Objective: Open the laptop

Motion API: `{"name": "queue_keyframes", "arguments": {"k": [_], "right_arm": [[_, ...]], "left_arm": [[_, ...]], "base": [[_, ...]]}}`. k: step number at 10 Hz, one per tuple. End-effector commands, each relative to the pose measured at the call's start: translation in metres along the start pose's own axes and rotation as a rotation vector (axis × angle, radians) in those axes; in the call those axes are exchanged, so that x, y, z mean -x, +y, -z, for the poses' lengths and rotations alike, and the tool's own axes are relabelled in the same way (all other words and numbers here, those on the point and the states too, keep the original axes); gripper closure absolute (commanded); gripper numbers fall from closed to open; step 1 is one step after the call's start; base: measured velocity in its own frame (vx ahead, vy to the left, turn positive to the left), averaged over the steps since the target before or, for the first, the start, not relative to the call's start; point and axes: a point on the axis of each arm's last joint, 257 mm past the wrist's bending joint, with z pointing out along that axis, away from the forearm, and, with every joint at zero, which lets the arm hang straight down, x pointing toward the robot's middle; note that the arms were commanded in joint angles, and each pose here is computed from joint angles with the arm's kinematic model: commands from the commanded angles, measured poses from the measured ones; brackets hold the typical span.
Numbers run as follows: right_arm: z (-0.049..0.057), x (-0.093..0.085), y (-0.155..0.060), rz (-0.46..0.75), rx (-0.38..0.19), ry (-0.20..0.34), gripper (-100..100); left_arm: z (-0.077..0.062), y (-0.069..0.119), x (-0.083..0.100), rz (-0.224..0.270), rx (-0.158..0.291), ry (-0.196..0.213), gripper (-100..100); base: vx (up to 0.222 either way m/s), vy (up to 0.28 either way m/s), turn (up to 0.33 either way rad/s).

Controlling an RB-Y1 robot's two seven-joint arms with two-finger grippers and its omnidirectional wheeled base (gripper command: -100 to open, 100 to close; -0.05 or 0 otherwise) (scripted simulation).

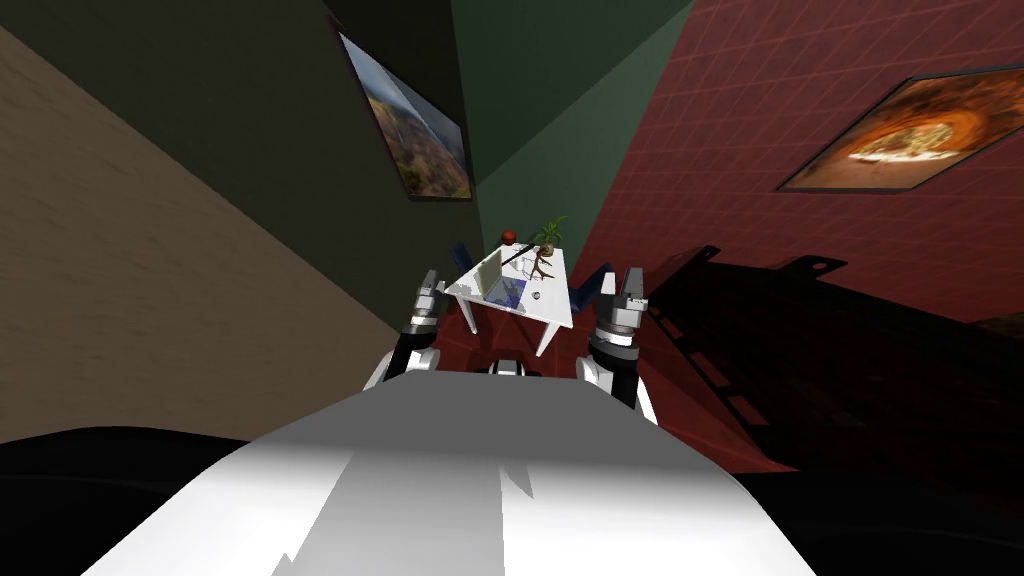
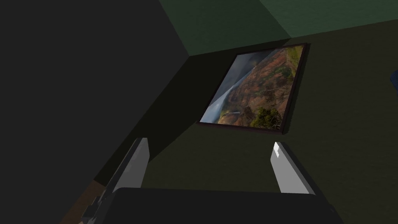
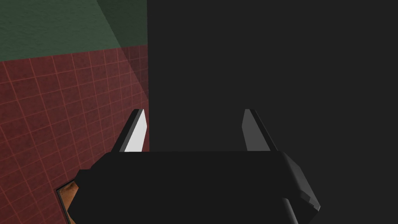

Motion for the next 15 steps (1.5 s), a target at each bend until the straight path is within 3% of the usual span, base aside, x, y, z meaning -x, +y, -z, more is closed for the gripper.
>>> {"name": "queue_keyframes", "arguments": {"k": [1, 4, 7, 15], "right_arm": [[0.000, 0.000, 0.000, 0.000, 0.000, 0.000, 0], [0.000, 0.000, 0.000, 0.000, 0.000, 0.000, 0], [0.000, 0.000, 0.000, 0.000, 0.000, 0.000, 0], [0.000, 0.000, 0.000, 0.000, 0.000, 0.000, 0]], "left_arm": [[0.000, 0.026, -0.014, -0.024, 0.065, 0.041, -100], [0.002, 0.054, -0.030, -0.062, 0.136, 0.096, -100], [0.007, 0.087, -0.046, -0.129, 0.212, 0.177, -100], [0.029, 0.164, -0.063, -0.319, 0.383, 0.350, -100]], "base": [[0.063, 0.005, -0.060], [0.068, 0.000, -0.064], [0.071, 0.010, -0.084], [0.064, 0.004, -0.070]]}}
